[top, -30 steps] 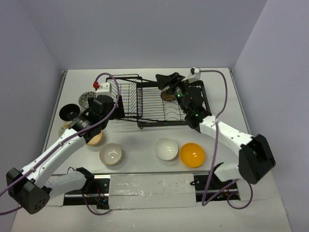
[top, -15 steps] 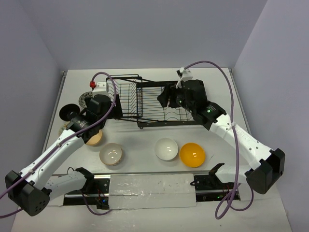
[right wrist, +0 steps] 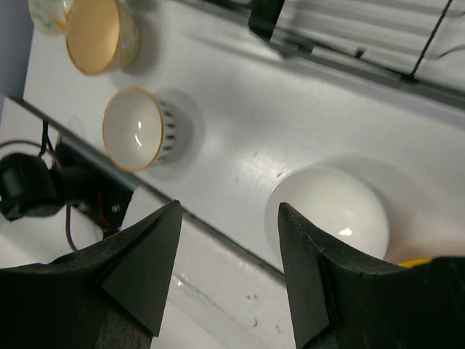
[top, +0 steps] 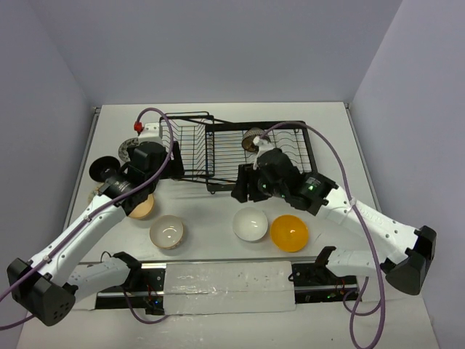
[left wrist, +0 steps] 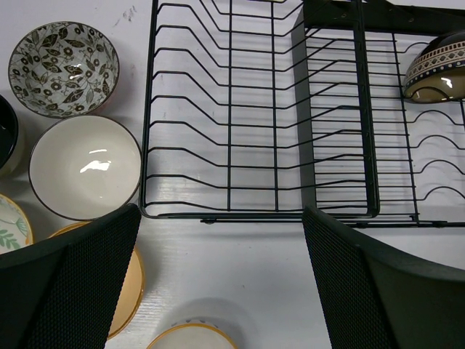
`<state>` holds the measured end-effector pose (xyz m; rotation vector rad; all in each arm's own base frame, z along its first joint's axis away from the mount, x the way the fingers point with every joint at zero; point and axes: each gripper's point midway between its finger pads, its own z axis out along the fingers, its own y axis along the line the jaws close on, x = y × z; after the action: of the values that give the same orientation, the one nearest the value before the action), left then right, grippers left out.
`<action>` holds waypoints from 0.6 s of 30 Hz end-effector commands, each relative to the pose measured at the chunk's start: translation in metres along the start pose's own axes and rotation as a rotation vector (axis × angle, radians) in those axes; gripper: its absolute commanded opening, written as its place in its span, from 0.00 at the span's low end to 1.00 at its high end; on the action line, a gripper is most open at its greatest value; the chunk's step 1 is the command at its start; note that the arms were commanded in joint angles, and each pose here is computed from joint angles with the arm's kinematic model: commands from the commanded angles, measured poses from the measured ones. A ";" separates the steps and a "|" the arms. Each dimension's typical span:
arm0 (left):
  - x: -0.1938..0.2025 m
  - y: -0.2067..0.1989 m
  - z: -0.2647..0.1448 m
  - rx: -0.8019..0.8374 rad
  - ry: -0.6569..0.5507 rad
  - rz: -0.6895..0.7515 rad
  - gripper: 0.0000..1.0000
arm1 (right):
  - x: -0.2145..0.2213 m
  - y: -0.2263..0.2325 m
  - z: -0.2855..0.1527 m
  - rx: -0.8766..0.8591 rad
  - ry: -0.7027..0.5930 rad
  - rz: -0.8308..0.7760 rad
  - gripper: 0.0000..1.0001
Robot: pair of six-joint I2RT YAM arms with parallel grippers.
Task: Load the bowls into the dish rack
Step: Pick up the bowl from the center of the board.
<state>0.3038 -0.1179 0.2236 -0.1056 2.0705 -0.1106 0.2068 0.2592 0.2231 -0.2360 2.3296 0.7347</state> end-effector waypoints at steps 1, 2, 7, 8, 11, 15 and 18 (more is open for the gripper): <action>-0.017 -0.006 -0.011 0.048 -0.043 -0.030 0.99 | 0.024 0.004 0.004 0.028 0.047 0.044 0.63; -0.018 -0.007 -0.012 0.054 -0.045 -0.031 0.99 | 0.032 0.010 0.006 0.018 0.063 0.032 0.63; -0.020 -0.006 -0.015 0.059 -0.055 -0.040 0.99 | 0.061 0.011 0.026 0.046 0.123 0.042 0.63; -0.020 -0.006 -0.015 0.059 -0.055 -0.041 0.99 | 0.071 0.009 0.031 0.059 0.147 0.038 0.63; -0.021 -0.007 -0.017 0.068 -0.056 -0.041 0.99 | 0.086 0.005 0.043 0.089 0.182 0.040 0.63; -0.022 -0.009 -0.018 0.079 -0.060 -0.046 0.99 | 0.104 0.002 0.056 0.119 0.219 0.040 0.60; -0.023 -0.010 -0.020 0.087 -0.063 -0.049 0.99 | 0.113 0.001 0.062 0.129 0.244 0.043 0.59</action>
<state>0.2981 -0.1212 0.2355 -0.0969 2.0440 -0.1718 0.1506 0.2897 0.1137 -0.2754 2.6320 0.5845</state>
